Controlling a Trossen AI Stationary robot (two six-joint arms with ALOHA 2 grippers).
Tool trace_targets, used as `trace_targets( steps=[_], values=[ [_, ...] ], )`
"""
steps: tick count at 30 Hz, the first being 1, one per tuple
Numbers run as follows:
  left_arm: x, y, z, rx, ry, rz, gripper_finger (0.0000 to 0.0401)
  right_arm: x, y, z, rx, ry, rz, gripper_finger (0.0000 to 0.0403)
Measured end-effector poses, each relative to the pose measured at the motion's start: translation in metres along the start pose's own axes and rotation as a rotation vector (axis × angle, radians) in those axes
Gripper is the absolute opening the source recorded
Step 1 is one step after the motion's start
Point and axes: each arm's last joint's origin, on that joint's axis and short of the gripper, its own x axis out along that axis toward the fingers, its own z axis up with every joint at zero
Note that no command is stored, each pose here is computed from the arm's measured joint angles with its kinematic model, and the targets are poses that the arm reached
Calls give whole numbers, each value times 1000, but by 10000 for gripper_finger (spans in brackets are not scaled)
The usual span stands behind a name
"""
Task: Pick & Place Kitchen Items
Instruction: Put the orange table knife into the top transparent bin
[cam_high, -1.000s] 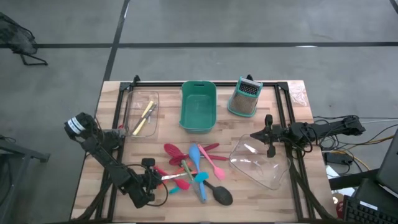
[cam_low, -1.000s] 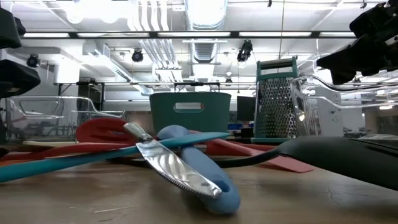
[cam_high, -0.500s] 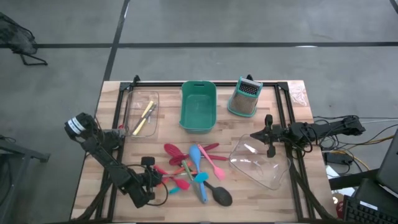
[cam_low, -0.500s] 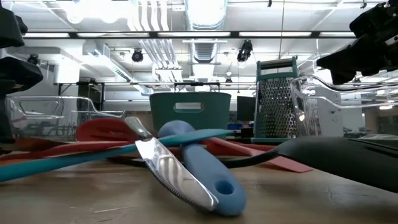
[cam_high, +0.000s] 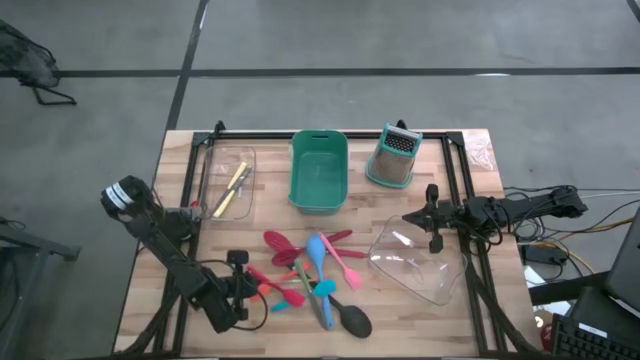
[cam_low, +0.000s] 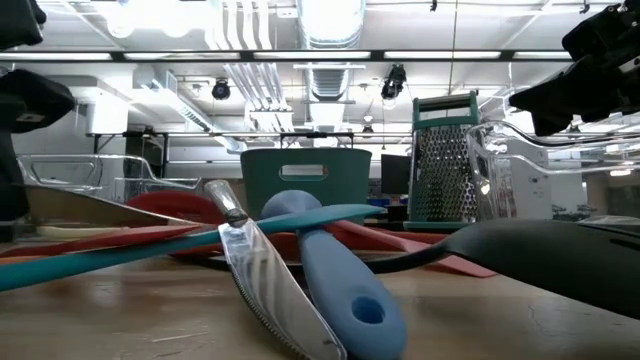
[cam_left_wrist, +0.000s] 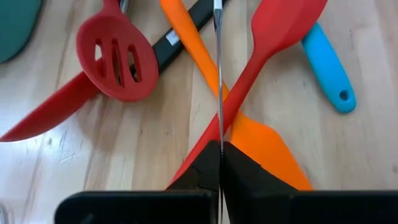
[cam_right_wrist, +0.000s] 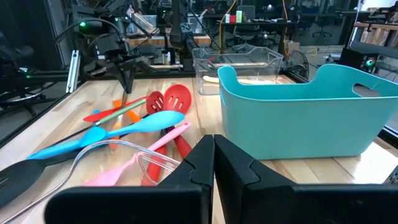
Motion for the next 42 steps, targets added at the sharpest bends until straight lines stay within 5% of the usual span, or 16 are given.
trace_targets(
  steps=[26,36,42],
  values=[
    [-37,29,6,-13,47,-52,1,0,0,0,0,0,0,8],
    [-58,43,8,-47,126,-196,1,0,0,0,1,0,0,8],
    [-76,64,4,-100,164,-194,1,0,0,0,2,0,0,8]
  ],
)
